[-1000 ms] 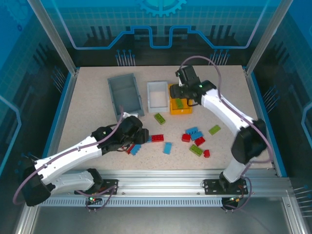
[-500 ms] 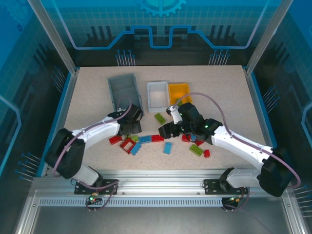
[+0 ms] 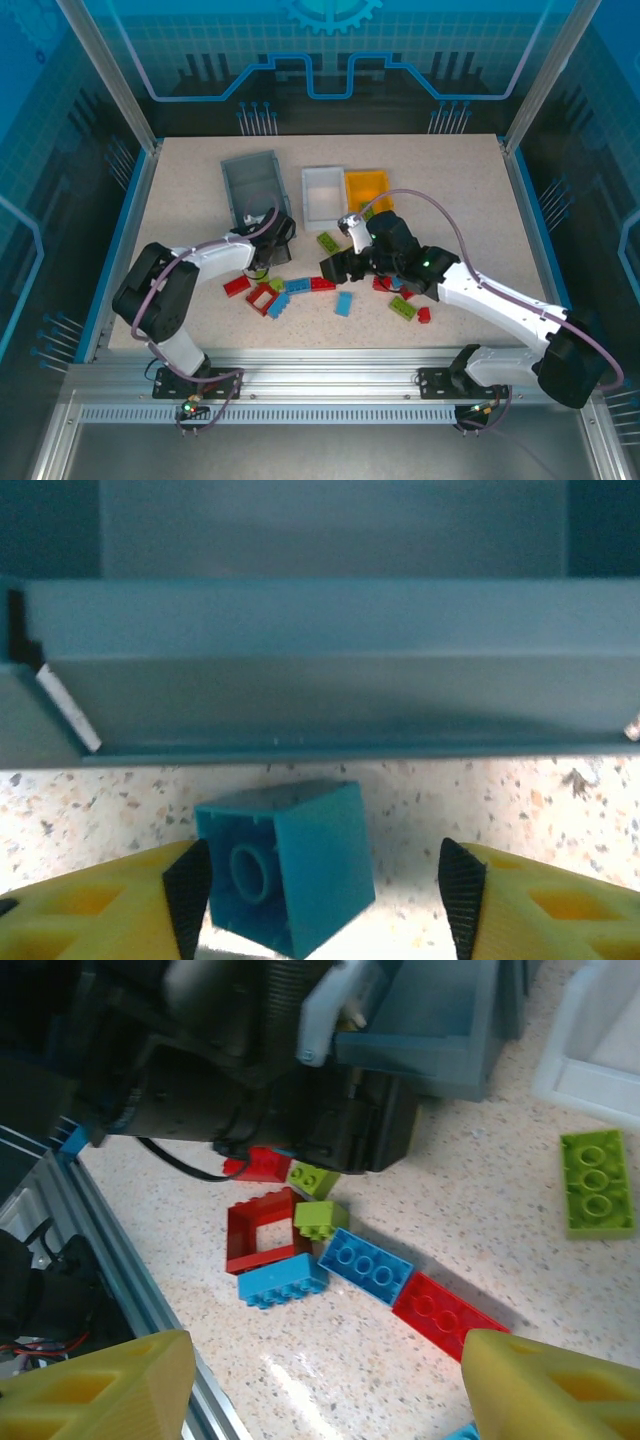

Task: Sort the legos into containers by color

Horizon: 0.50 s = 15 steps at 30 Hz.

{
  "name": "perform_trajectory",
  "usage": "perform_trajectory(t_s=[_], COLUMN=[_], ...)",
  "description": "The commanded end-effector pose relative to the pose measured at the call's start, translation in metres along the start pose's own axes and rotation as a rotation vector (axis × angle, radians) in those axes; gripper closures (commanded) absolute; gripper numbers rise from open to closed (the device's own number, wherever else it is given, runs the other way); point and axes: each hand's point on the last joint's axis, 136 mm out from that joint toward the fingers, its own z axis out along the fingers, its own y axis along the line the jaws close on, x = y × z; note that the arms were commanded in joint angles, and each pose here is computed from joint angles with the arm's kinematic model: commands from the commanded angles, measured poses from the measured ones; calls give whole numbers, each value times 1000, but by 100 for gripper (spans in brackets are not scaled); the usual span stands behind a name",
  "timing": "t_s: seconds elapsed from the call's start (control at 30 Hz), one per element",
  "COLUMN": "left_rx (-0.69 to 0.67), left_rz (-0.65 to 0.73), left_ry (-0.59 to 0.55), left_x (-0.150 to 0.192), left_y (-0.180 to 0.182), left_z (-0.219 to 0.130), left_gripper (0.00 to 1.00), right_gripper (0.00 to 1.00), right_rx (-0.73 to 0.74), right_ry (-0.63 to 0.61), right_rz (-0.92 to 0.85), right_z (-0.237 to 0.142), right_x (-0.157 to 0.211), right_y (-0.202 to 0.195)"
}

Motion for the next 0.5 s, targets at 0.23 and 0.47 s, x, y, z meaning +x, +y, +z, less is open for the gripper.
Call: perform_trajectory(t_s=[0.23, 0.47], left_rx=[-102, -80], left_rz=[25, 37], left_ry=[-1, 7], left_x=[0, 6], left_y=[16, 13], left_z=[19, 21], left_gripper=[43, 69], right_gripper=[28, 29], right_rx=[-53, -36], right_ry=[-38, -29], right_rz=[-14, -4], right_z=[-1, 1], right_x=[-10, -6], right_y=[19, 14])
